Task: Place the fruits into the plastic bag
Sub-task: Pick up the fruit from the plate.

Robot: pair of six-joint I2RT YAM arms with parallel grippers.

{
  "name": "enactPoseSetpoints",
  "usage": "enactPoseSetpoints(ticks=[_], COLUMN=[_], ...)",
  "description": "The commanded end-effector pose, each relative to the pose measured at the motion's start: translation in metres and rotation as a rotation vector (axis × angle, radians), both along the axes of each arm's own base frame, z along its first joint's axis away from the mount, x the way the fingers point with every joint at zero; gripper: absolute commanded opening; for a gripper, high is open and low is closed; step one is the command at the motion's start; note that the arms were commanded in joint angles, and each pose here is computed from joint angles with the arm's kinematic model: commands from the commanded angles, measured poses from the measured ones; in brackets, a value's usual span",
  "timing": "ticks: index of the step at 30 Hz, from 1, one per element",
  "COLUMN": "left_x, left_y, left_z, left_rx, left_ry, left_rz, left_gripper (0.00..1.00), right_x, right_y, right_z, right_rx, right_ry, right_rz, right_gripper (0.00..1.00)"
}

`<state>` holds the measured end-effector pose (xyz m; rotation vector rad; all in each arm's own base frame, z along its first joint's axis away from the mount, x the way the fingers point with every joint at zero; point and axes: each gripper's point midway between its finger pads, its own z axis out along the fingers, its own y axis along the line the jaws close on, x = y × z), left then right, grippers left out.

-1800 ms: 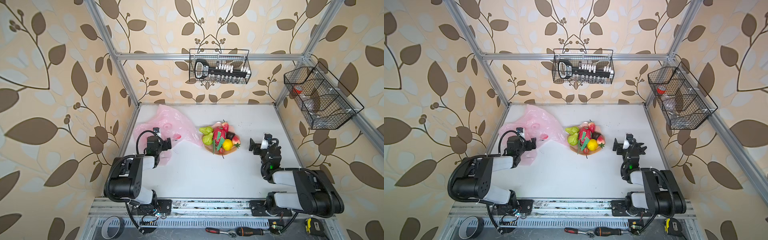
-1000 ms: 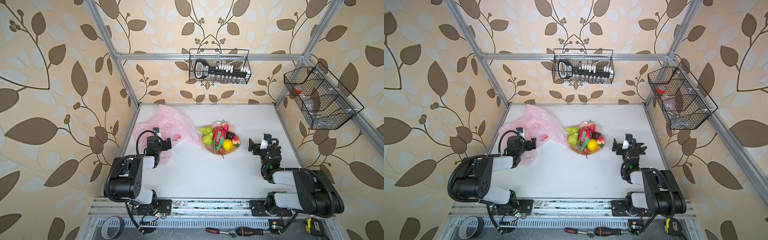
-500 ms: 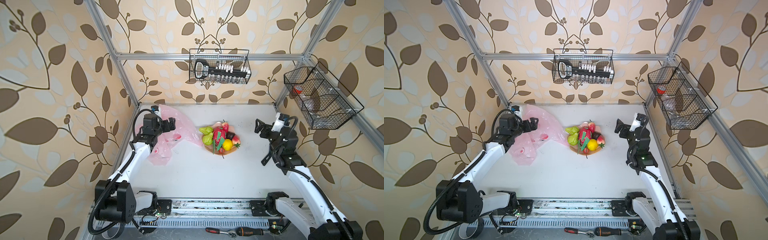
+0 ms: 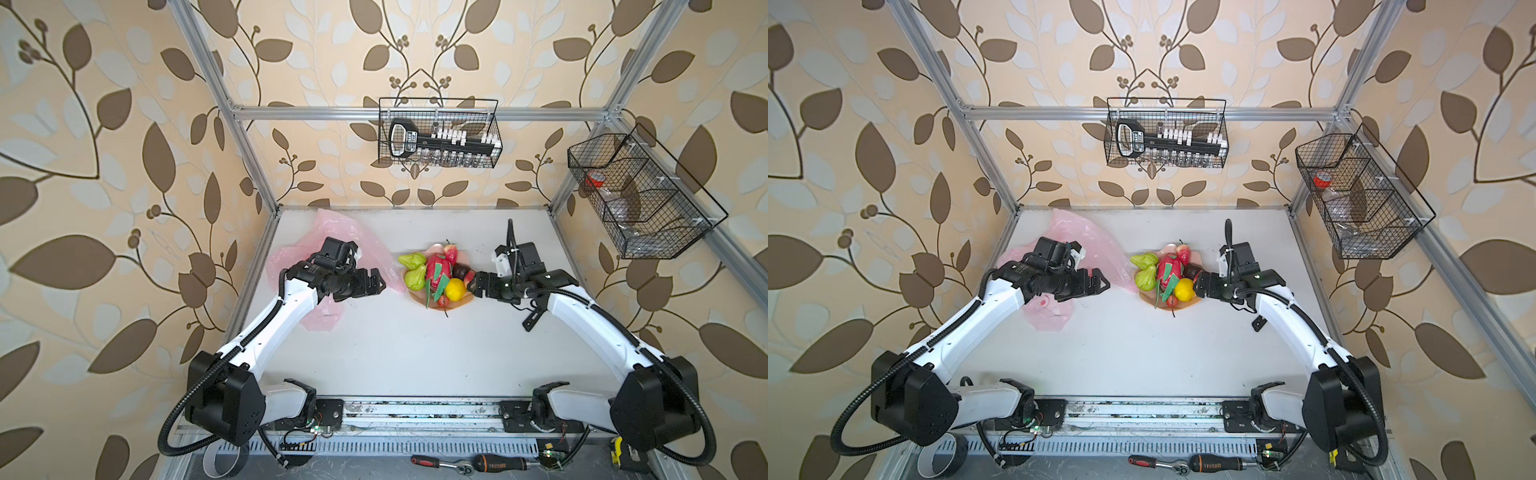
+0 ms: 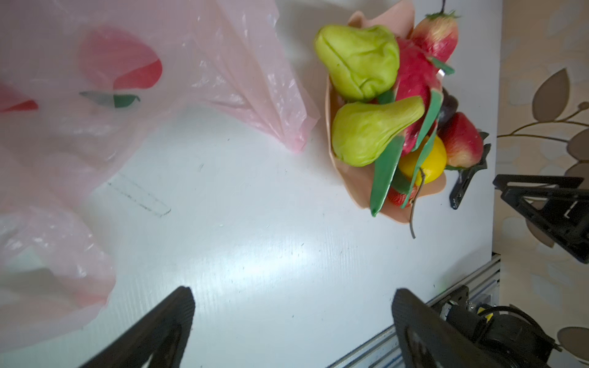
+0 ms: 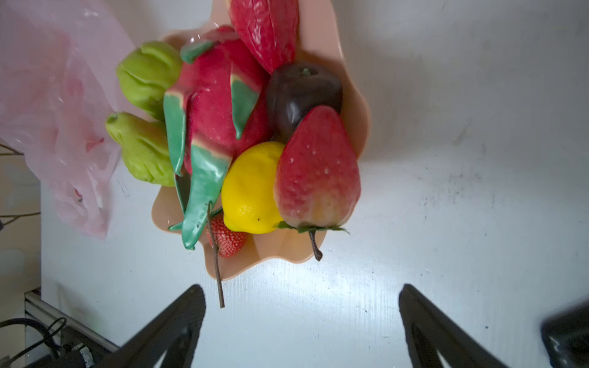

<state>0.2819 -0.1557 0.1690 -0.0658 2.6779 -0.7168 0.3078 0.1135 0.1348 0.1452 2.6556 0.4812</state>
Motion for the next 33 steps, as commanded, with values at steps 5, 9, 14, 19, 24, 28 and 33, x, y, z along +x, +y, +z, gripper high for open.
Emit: enactPoseSetpoints(ticks=[5,9,14,19,24,28,33], left_x=[-0.024,-0.028,-0.034,-0.042,-0.047,-0.051,-0.058], left_y=[0.016,0.022,0.035,0.048,0.060,0.067,0.080], left_z=[0.001,0.001,-0.001,-0.005,-0.004,-0.002,-0.003], left_rx=[0.054,0.081,0.116,0.155,0.153,0.139,0.162], left_ry=[0.042,0.083,0.127,0.183,0.200,0.194,0.215], left_rz=[0.015,0.059,0.147,0.226,0.297,0.335,0.380], left_gripper=[0.99,0.99,0.99,0.99,0.99,0.99,0.99], right_x=[0.023,0.035,0.043,0.050,0.052,0.055,0.057], right_y=[-0.011,-0.016,-0.011,-0.001,0.004,0.007,0.007], right_z=[-0.010,-0.016,-0.023,-0.026,-0.034,-0.037,-0.039], right_rx=[-0.136,-0.194,-0.190,-0.174,-0.183,-0.177,-0.186], right_ry=[0.010,0.018,0.029,0.030,0.050,0.050,0.057], right_rz=[-0.022,-0.024,-0.002,0.023,0.045,0.048,0.062], right_gripper=[0.88,0.85,0.81,0.77,0.72,0.70,0.63])
